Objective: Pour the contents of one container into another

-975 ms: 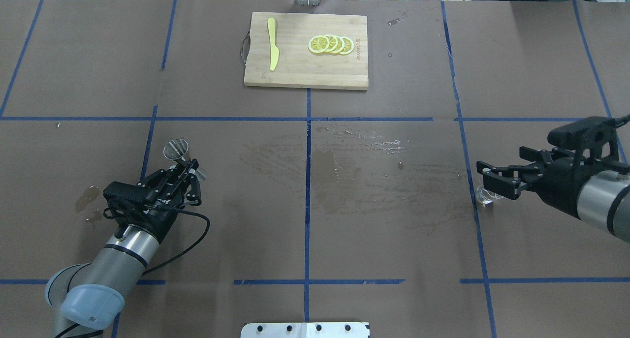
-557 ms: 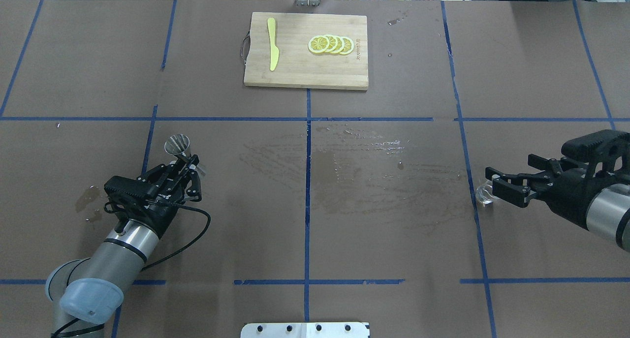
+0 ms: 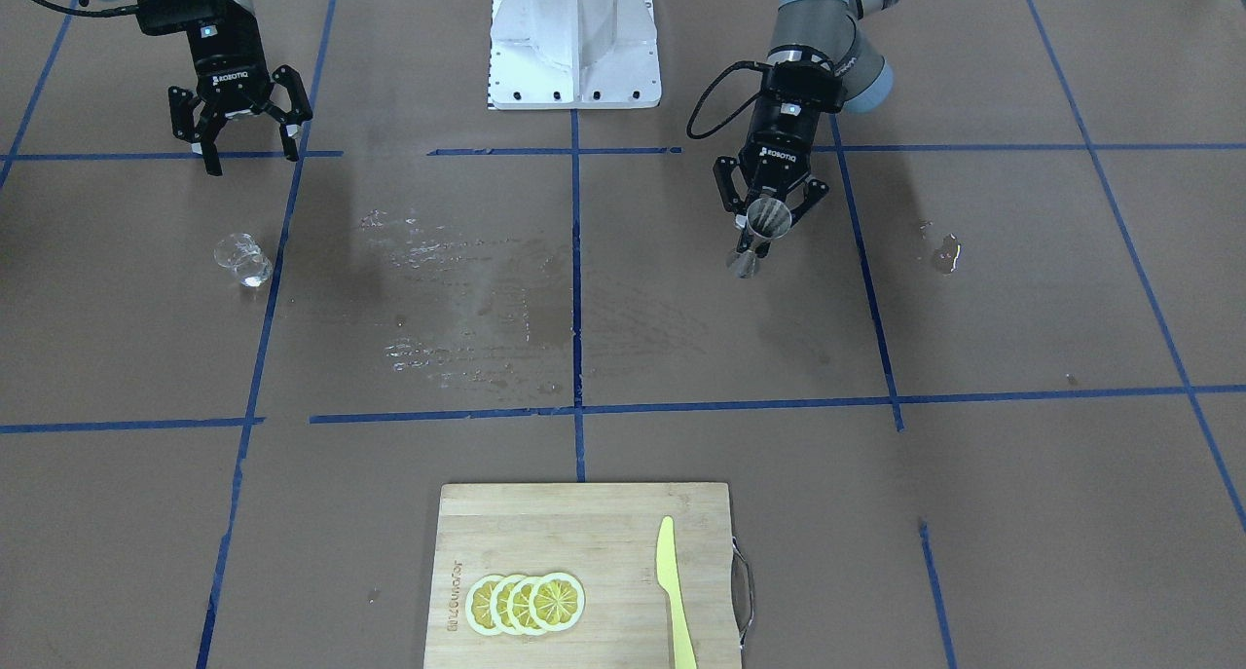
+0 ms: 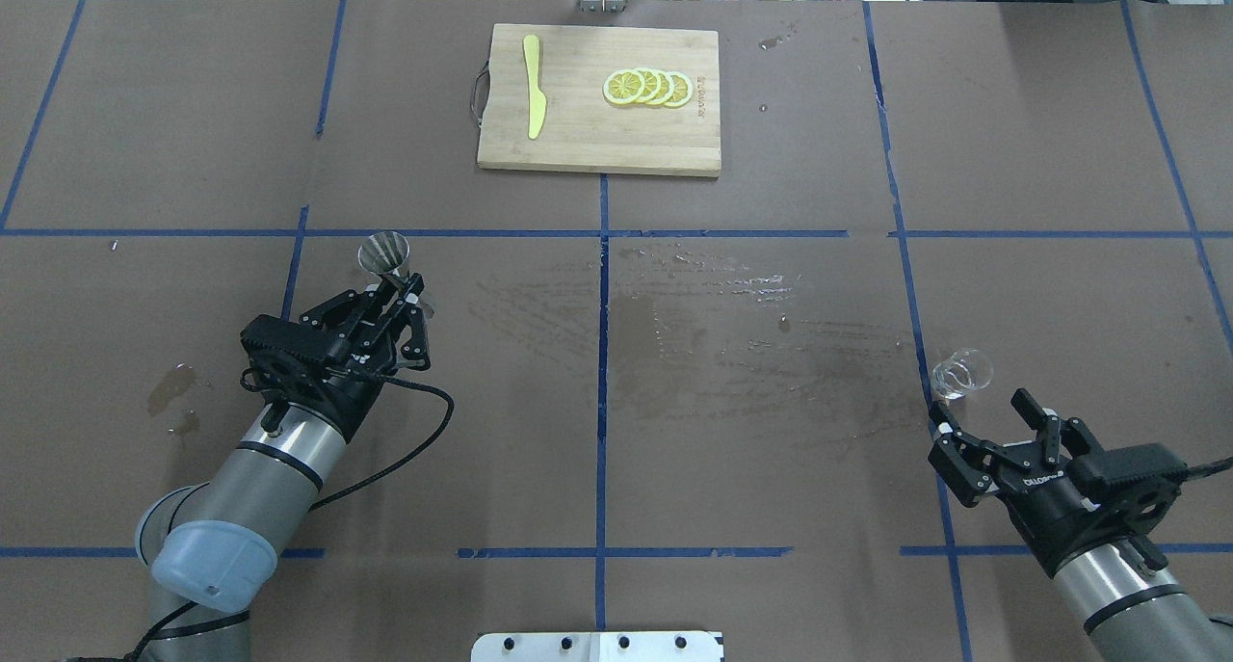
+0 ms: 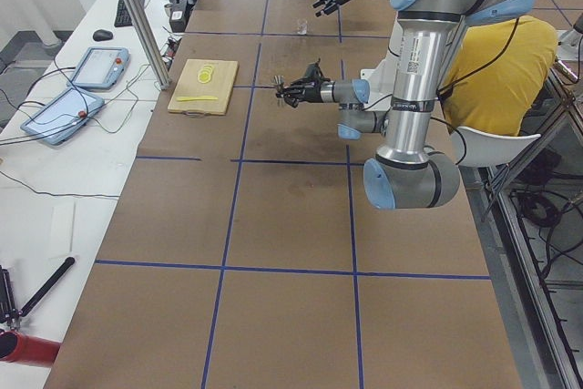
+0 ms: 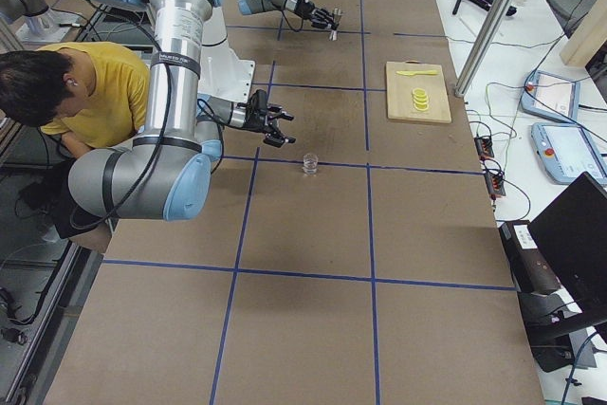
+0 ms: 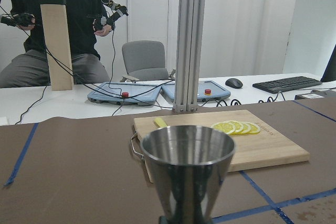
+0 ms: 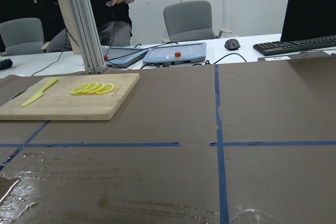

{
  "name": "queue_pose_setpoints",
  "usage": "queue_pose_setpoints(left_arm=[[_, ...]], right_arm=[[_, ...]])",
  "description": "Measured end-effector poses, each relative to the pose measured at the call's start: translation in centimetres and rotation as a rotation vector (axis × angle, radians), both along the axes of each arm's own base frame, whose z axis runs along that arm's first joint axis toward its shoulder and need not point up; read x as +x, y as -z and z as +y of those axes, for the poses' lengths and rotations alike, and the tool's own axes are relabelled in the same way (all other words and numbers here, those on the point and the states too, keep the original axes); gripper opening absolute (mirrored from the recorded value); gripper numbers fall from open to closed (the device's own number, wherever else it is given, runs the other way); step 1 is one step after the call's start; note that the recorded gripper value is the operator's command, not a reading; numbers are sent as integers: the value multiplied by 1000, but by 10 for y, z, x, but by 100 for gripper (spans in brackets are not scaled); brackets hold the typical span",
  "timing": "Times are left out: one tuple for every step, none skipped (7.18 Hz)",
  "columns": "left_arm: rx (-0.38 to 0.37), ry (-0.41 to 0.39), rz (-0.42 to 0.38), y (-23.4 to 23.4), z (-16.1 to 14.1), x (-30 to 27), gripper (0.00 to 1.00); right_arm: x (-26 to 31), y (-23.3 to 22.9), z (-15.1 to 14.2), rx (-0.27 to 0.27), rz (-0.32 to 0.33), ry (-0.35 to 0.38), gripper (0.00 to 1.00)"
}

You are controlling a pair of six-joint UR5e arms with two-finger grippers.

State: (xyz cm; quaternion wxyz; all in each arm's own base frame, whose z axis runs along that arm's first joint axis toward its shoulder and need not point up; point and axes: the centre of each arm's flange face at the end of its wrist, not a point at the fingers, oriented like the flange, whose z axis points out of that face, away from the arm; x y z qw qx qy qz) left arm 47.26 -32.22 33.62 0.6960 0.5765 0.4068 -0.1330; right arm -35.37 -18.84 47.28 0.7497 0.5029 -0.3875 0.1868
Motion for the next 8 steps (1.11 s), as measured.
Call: queue_pose_setpoints(left_arm=[[0,1,7,3,-1,1,0],[0,1,9,4,-1,2,0],[-1,1,10,4,-1,2,0],[-1,1,11,4,-1,2,0],[-2,1,12,4,-1,2,0],[-2,1,11,3,-1,2,0],[-3,1,11,3,-1,2,0],[-3,1,11,3,-1,2,0]], right_arm=[[-13,-20,3,14,-4,-36,97],[-21,-31,5,22,-5,-53,97],[-27,-38,5,23,-3,-62,97],[-31,-47,5,25,9,-65,97],[-34,-55,5,26,23,-65,97],[-35,-61,4,24,28,-66,97],[-35,-69,2,14,32,-67,96],[-35,-76,-2,2,40,-66,96]])
